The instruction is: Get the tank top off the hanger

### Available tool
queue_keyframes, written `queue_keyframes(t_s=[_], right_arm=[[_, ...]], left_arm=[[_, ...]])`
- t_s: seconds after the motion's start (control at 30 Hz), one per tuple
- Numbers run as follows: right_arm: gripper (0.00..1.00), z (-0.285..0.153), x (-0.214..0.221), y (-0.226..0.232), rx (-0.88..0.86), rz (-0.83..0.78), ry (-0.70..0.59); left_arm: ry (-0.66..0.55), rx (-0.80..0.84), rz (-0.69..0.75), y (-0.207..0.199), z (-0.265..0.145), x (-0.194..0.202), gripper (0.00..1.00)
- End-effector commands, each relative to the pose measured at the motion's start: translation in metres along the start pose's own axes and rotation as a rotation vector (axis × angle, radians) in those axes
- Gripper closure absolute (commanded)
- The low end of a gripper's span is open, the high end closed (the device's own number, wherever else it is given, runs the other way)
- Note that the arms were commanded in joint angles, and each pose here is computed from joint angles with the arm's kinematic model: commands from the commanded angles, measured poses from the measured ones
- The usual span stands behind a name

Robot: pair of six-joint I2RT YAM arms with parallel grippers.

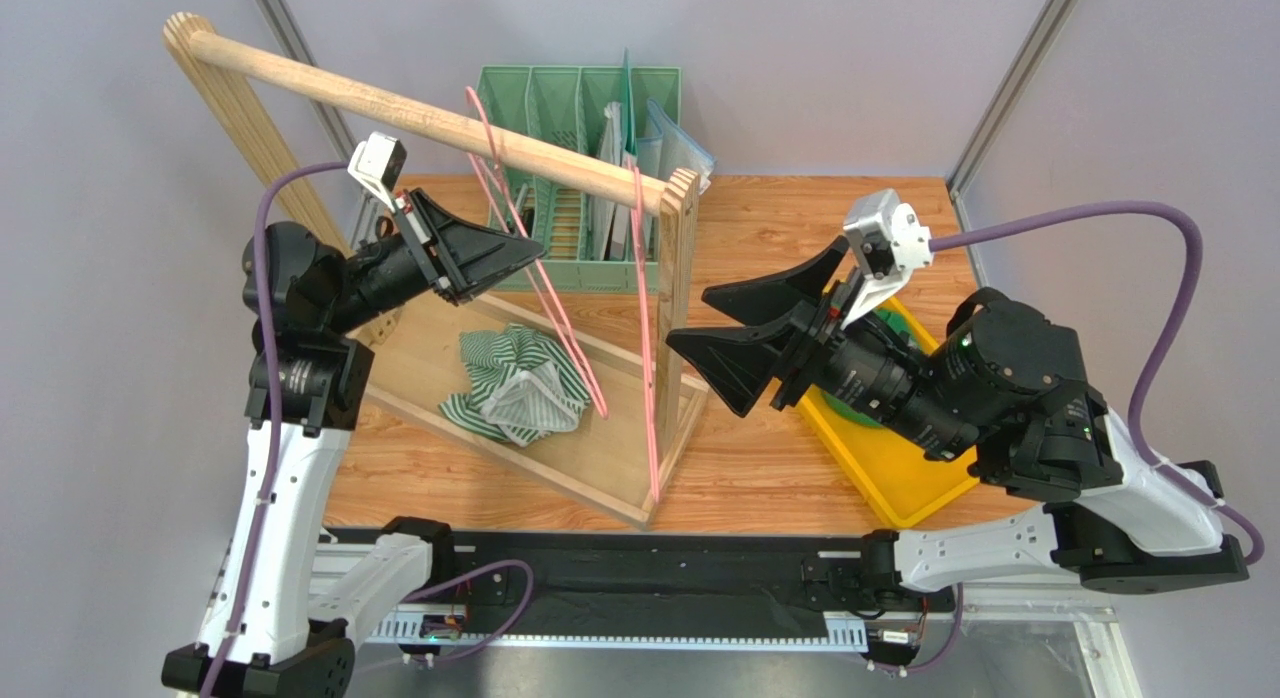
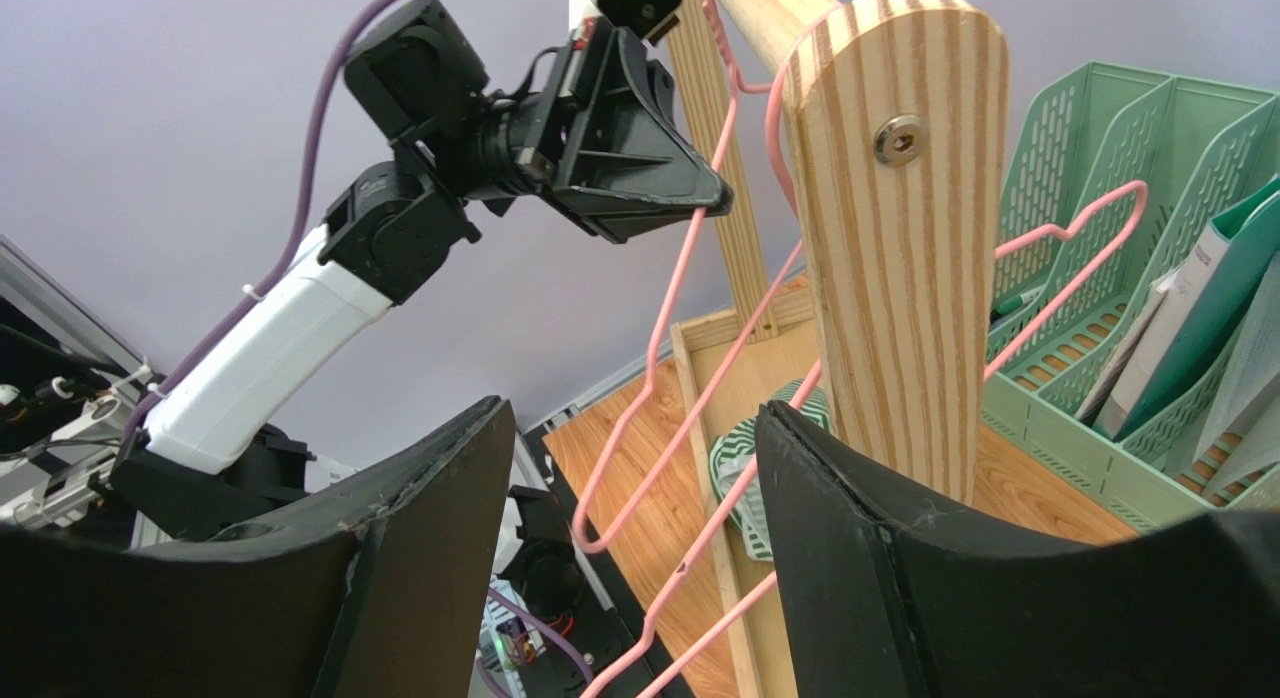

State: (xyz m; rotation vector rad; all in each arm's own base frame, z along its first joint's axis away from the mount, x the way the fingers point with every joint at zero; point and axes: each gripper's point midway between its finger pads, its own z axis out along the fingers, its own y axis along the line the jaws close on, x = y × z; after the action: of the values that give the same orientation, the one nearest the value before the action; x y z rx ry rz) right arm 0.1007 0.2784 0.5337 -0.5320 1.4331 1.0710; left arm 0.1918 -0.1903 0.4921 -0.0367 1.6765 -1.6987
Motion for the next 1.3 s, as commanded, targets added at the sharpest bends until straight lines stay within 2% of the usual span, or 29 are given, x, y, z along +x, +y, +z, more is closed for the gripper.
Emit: queue_keyframes(t_s=[0.0, 0.37, 0.47, 0.6, 0.7, 0.77, 0.8, 1.0, 1.03, 1.1, 1.13, 1.27], right_arm=[[0.34, -0.005, -0.007, -0.002, 0.006, 0.01, -0.028], [0.34, -0.005, 0.004, -0.007, 0.027, 0.004, -0.006], [0.34, -0.005, 0.014, -0.014, 0.054, -0.005, 0.018], [0.32, -0.012, 0.03, -0.026, 0.096, -0.021, 0.048], [0.31, -0.019, 0.048, -0.04, 0.14, -0.04, 0.084], [0.3, -0.025, 0.06, -0.046, 0.147, -0.046, 0.106], [0.3, -0.025, 0.079, -0.05, 0.156, -0.062, 0.145], [0.27, -0.045, 0.149, -0.072, 0.193, -0.073, 0.285], [0.27, -0.047, 0.176, -0.077, 0.194, -0.085, 0.332], [0.24, -0.052, 0.197, -0.072, 0.137, -0.061, 0.358], [0.23, -0.05, 0.229, -0.075, 0.12, -0.064, 0.385], [0.22, -0.048, 0.3, -0.065, -0.027, -0.059, 0.411]], left_arm=[[0.034, 0.023, -0.019, -0.008, 0.003, -0.001, 1.0], [0.041, -0.072, -0.017, 0.03, 0.0, 0.01, 1.0], [0.028, -0.094, 0.003, 0.032, -0.003, 0.011, 0.96], [0.005, -0.141, 0.052, 0.037, -0.009, 0.012, 0.58], [-0.017, -0.174, 0.103, 0.039, -0.016, 0.014, 0.42], [-0.027, -0.179, 0.144, 0.033, -0.022, 0.017, 0.41], [-0.034, -0.192, 0.151, 0.034, -0.025, 0.018, 0.38], [-0.054, -0.204, 0.296, 0.022, -0.048, 0.034, 0.35], [-0.062, -0.203, 0.321, 0.019, -0.054, 0.039, 0.35], [-0.073, -0.224, 0.348, 0.021, -0.061, 0.043, 0.34], [-0.085, -0.222, 0.368, 0.018, -0.067, 0.047, 0.34], [-0.126, -0.274, 0.425, 0.02, -0.083, 0.053, 0.33]])
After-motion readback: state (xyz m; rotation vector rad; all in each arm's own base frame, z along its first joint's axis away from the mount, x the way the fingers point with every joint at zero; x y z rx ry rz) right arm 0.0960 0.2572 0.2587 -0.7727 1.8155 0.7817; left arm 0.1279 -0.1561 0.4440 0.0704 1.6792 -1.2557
